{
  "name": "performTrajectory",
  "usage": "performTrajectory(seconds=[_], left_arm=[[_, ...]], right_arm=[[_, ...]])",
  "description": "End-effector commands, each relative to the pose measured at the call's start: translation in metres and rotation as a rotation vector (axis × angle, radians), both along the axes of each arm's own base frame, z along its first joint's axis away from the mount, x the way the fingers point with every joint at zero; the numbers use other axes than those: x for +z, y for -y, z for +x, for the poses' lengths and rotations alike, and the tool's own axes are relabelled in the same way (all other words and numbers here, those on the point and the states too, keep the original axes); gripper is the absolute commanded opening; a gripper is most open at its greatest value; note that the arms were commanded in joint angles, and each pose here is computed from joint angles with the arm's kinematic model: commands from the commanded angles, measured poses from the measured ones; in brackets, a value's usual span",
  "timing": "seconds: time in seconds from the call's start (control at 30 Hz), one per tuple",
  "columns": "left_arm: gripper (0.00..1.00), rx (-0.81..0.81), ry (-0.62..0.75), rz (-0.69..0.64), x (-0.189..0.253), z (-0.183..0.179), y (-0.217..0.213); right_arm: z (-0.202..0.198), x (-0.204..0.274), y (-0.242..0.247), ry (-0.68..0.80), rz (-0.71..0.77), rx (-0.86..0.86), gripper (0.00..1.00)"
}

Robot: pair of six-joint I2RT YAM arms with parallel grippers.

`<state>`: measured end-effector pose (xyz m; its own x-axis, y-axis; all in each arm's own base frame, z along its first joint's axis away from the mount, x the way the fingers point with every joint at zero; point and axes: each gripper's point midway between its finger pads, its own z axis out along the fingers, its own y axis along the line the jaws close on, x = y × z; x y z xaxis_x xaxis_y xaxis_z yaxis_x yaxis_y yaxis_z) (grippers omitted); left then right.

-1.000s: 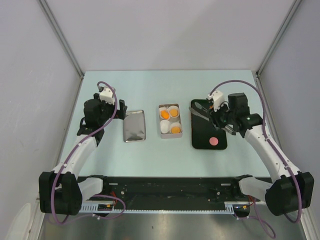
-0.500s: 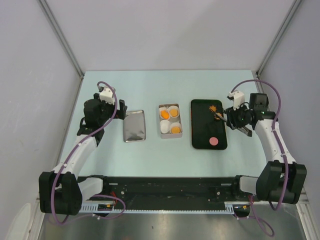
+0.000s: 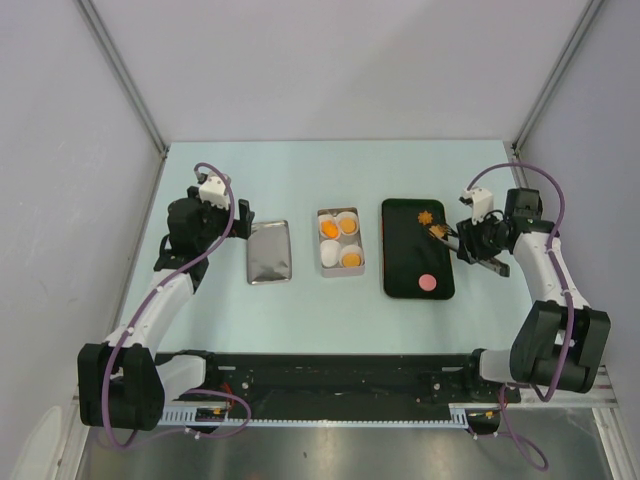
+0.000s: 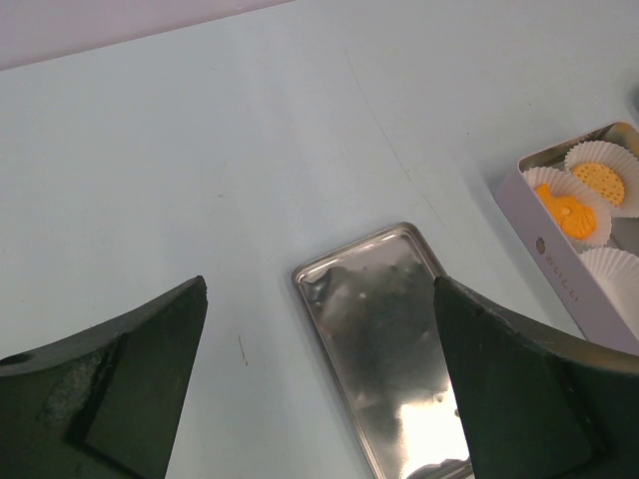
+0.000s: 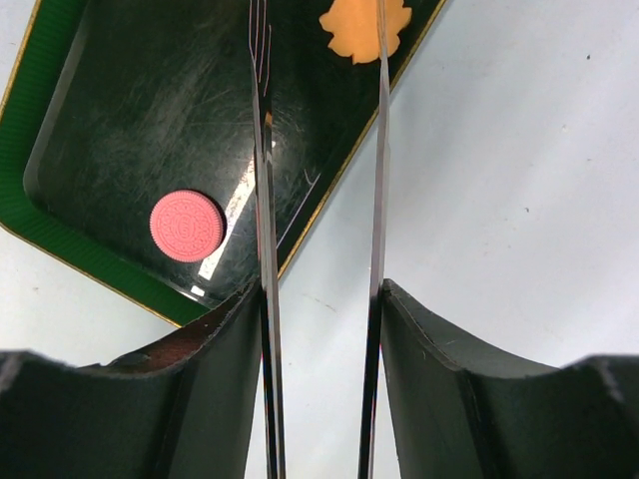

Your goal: Pack the cookies

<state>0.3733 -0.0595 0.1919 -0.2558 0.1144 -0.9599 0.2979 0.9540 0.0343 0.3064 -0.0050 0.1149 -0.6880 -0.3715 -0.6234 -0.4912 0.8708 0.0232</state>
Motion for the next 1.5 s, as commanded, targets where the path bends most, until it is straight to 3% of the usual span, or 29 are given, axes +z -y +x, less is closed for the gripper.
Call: performTrajectory(seconds=[0.0,1.47], left_arm=[[1.0,-0.027,0.046,0.009,0.009,0.001,0.004],[1.0,-0.022,0.04,0.014,0.006,0.002,0.004]], right_arm=[[0.006,0.0,0.002,0.019,0.004,0.018,0.52],[0.02,-0.019,0.016,0.0,-0.066,-0.015,0.52]])
